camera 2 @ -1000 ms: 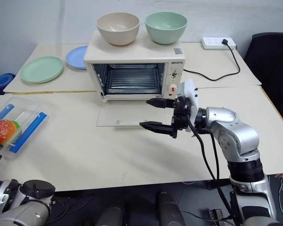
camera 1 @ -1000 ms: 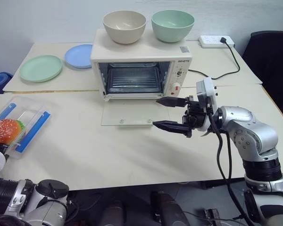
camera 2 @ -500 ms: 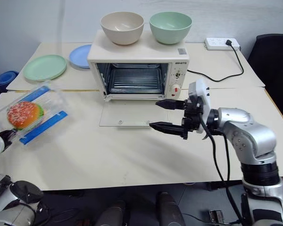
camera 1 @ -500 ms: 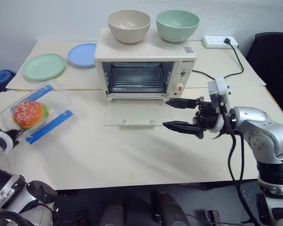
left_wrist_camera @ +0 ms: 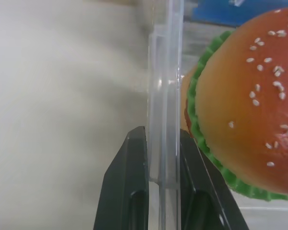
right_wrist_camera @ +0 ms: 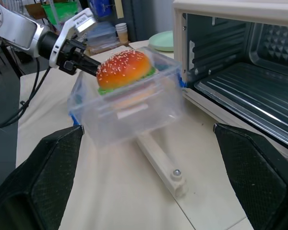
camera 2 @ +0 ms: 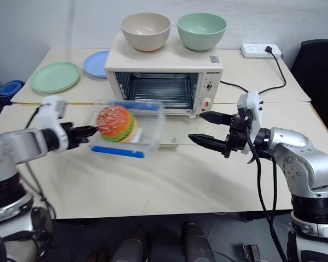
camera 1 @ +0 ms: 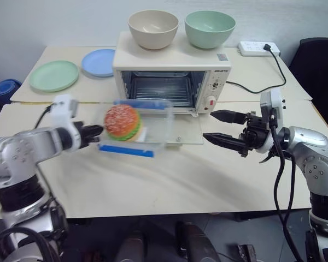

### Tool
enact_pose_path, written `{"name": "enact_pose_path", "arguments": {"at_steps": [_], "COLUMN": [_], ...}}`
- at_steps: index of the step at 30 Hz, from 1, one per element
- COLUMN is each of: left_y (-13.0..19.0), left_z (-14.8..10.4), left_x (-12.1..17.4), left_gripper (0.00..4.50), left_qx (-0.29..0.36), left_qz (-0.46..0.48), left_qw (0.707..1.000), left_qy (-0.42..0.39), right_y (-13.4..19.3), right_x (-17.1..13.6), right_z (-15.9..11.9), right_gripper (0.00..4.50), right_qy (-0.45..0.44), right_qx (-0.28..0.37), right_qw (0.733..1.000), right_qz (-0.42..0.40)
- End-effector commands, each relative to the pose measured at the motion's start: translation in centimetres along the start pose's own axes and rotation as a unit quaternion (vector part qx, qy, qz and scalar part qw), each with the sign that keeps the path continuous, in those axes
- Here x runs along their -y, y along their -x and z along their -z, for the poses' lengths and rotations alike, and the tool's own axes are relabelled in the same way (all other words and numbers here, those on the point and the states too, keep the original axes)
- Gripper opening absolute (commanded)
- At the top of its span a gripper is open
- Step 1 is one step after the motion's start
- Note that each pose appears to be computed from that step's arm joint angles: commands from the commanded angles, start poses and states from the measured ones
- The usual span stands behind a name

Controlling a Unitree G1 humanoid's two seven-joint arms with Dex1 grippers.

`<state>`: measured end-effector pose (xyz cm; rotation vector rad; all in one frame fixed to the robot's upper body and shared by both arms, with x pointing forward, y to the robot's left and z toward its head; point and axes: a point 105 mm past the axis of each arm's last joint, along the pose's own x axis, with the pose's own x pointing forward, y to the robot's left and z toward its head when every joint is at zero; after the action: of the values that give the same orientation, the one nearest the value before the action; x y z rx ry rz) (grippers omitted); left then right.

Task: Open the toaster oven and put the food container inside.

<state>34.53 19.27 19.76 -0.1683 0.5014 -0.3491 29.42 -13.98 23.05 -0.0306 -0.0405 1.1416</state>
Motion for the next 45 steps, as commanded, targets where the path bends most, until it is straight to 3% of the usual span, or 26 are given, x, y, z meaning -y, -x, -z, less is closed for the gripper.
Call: {"name": "enact_pose_path", "arguments": {"at_steps": [1,5,15,18,23,24,26,30,36,38,45], "left_y": [-1.9,-3.4,-3.3,-2.2,2.3,3.3,5.0,6.7,5.4,4.3,0.5], "left_z": [-2.0,-2.6,-4.2,-4.9,-6.4,-6.5,-5.7,-2.3,2.2,3.0,2.8], "left_x": [1.6,3.0,3.1,3.1,4.2,4.7,5.4,6.7,6.2,5.8,6.2], "left_gripper": [0.27,0.27,3.16,3.16,3.16,3.18,2.78,1.70,0.02,0.00,0.00], "left_qx": [0.003,-0.009,0.031,0.073,0.176,0.191,0.190,0.129,0.030,0.017,0.033], "left_qz": [-0.011,-0.014,-0.019,0.013,0.155,0.193,0.262,0.359,0.384,0.375,0.351], "left_qw": [1.000,1.000,0.999,0.997,0.972,0.962,0.945,0.917,0.899,0.899,0.901], "left_qy": [-0.007,-0.013,-0.014,-0.013,-0.023,-0.030,-0.052,-0.119,-0.208,-0.226,-0.254], "right_y": [0.8,1.4,2.7,2.7,2.6,2.5,2.0,0.9,-0.9,-1.5,-4.7], "right_x": [-0.4,-0.5,-0.4,-0.4,-1.2,-1.5,-2.2,-3.8,-4.8,-4.5,-2.4], "right_z": [-1.2,-1.0,-0.2,0.2,0.7,0.8,1.0,1.5,3.0,4.0,5.4], "right_gripper": [4.50,4.50,4.50,4.50,4.50,4.32,3.93,2.66,0.75,0.02,0.02], "right_qy": [0.024,0.028,0.028,0.026,0.015,0.011,-0.001,-0.016,-0.030,-0.014,0.022], "right_qx": [0.024,0.022,0.009,0.003,-0.003,-0.004,-0.002,-0.009,-0.028,-0.047,-0.064], "right_qw": [0.999,0.999,0.997,0.997,0.998,0.998,0.999,1.000,0.999,0.999,0.997], "right_qz": [0.013,0.035,0.072,0.078,0.062,0.055,0.034,-0.004,-0.027,-0.014,0.042]}}
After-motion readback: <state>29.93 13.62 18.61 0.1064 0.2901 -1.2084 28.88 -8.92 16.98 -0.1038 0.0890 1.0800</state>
